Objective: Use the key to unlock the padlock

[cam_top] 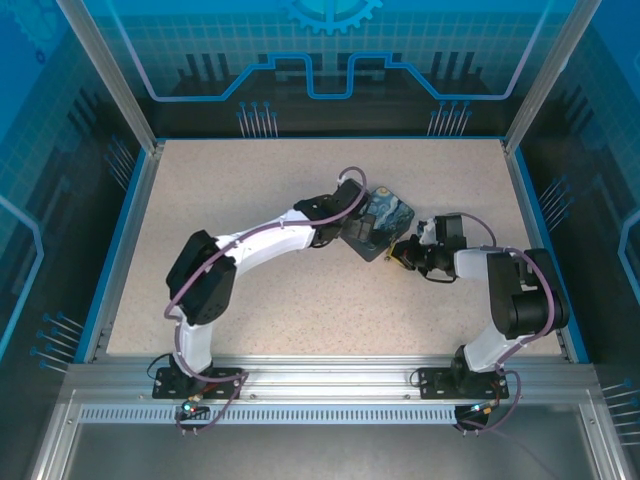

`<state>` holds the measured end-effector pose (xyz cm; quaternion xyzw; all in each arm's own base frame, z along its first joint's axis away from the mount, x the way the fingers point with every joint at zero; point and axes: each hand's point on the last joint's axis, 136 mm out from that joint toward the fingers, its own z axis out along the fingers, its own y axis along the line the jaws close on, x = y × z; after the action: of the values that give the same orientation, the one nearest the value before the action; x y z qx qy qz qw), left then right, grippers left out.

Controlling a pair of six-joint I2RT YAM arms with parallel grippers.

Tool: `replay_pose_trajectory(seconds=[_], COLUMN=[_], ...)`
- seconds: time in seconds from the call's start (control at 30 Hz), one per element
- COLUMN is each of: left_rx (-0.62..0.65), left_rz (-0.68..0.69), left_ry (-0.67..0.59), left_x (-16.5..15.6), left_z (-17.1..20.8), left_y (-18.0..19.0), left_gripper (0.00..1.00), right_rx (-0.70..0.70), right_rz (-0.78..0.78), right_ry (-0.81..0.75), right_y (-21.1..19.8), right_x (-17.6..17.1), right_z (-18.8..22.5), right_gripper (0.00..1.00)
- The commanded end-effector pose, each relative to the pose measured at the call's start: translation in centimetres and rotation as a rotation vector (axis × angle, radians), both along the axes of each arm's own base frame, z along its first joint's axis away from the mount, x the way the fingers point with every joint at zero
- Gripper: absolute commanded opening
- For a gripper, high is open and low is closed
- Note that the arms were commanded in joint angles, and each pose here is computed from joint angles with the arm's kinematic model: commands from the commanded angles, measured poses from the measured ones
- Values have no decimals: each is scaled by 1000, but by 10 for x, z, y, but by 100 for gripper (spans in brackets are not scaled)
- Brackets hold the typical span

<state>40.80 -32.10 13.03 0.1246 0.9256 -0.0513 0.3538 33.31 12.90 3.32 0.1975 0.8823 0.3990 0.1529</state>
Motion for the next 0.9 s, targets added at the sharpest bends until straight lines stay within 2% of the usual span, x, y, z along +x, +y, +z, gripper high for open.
replay_pose_trajectory(seconds=[0.0,0.4,0.6,0.87], left_rx=[84,131,134,137], left_rz=[-22,-34,-37,-42], left_ry=[24,50,64,73], left_x=[3,1,-1,-4], left_z=[-23,-51,-60,-64], left_y=[0,4,5,6], left_gripper=[99,99,99,99], right_rx=[9,-16,-19,21], right_rz=[-6,-39,-103,-116], right_ry=[-22,-16,-2,-23], right_y=[-4,-13,-27,-25], right_x=[-1,-2,4,21], right_z=[6,9,5,8], right_gripper=[0,0,0,0])
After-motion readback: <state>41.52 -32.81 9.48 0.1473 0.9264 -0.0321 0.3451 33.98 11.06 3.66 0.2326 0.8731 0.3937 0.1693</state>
